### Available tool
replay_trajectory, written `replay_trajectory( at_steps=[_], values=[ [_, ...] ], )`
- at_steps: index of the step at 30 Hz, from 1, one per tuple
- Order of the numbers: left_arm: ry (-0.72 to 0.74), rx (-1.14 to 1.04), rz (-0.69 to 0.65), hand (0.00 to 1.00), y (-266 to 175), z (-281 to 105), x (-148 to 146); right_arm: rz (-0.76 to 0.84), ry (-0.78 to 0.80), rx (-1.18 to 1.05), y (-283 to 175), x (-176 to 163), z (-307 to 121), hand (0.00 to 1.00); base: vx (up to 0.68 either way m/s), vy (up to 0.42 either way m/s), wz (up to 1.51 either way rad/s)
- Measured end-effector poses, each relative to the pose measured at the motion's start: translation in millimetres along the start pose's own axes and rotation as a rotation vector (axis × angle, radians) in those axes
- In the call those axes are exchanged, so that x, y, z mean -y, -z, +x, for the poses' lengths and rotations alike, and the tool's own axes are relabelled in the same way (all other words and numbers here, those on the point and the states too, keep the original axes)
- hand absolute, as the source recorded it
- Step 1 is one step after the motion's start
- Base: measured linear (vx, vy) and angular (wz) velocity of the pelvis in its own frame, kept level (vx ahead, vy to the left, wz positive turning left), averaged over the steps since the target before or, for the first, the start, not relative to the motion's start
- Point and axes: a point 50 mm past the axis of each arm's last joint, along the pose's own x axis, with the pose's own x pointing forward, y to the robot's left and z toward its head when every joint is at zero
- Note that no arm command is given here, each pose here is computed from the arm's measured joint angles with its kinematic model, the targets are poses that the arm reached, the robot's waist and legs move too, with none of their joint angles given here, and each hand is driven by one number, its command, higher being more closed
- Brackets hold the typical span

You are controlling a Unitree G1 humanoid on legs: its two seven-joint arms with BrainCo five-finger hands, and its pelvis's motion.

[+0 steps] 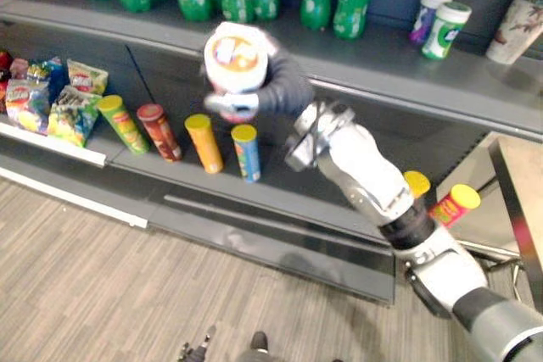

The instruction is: Put the gum and the chips on the shelf.

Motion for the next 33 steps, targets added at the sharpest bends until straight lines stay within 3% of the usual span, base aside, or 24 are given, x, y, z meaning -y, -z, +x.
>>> replay_trajectory(
  at_steps=[5, 10, 15, 25, 33],
  values=[
    [0.009, 0.006, 0.038, 0.00, -1.0, 0.3, 1.5, -0.100, 0.157, -0.059, 1.1, 34.7, 0.3, 1.00, 0.00, 0.000, 0.00],
    [0.022, 0.002, 0.043, 0.00, -0.2, 0.2, 1.7, -0.182, 0.387, -0.076, -12.3, 94.5, -11.3, 1.00, -0.01, -0.003, -0.04],
    [0.036, -0.009, 0.082, 0.00, 3.3, 0.5, 1.5, -0.251, 0.510, -0.107, -21.3, 132.2, -26.5, 1.00, 0.01, -0.001, -0.05],
    [0.076, -0.007, 0.128, 0.00, 3.0, 1.5, 1.1, -0.247, 0.540, -0.150, -21.6, 149.6, -37.9, 1.00, -0.02, -0.007, -0.10],
    [0.088, -0.004, 0.150, 0.00, 2.2, 2.0, 1.1, -0.207, 0.561, -0.246, 5.0, 155.3, -66.9, 1.00, 0.00, 0.003, -0.06]
  ],
)
